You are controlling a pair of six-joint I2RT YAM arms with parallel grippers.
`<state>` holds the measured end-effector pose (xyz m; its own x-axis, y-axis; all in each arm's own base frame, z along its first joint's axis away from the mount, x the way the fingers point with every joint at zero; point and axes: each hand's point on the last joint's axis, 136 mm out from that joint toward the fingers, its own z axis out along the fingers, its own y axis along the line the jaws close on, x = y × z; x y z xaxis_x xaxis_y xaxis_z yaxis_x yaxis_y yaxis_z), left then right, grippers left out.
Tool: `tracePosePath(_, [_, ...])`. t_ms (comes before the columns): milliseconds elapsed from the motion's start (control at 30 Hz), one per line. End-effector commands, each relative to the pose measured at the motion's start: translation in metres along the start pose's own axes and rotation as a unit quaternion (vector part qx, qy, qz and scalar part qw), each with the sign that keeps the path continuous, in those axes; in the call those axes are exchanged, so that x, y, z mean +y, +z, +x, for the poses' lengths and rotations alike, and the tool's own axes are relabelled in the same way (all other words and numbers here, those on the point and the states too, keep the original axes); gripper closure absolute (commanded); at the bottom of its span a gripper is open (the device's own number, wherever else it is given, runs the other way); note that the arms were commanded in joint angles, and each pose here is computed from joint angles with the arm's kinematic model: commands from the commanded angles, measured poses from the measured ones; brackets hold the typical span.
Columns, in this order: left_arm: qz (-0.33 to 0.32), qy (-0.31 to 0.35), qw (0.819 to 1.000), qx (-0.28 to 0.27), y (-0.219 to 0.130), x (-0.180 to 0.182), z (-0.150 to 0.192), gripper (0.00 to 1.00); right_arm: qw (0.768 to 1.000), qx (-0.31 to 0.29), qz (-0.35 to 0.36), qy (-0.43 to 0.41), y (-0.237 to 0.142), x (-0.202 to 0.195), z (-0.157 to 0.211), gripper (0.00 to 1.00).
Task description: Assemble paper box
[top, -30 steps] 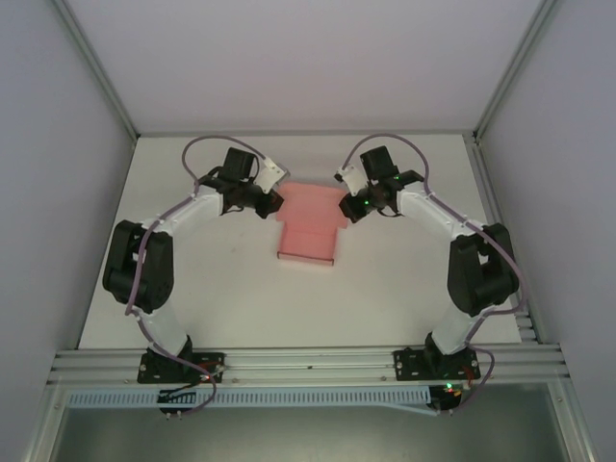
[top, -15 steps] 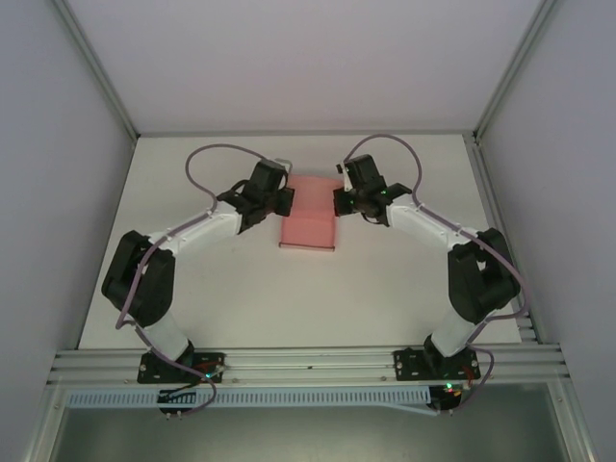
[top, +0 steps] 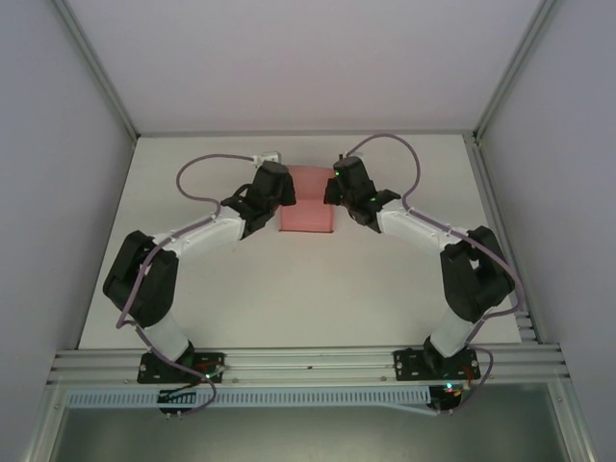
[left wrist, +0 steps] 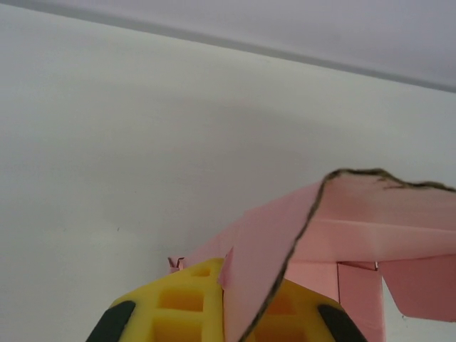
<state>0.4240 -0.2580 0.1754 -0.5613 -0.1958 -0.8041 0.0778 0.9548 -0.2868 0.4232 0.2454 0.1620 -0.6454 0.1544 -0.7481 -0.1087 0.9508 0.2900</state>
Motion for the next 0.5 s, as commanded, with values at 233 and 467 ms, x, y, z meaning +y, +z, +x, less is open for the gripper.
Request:
tracePosePath(233, [0.053,-0.026,0.998,0.020,0.028,-0.012,0.018,1.00,0.999,-0.028,-0.001,0.026,0.018,-0.003,0.019,1.00])
tracePosePath(467, [0.080,-0.033,0.996,0.034,0.025,-0.009,0.045,1.00,0.999,-0.031,0.005,0.025,0.017,-0.004,0.048,1.00])
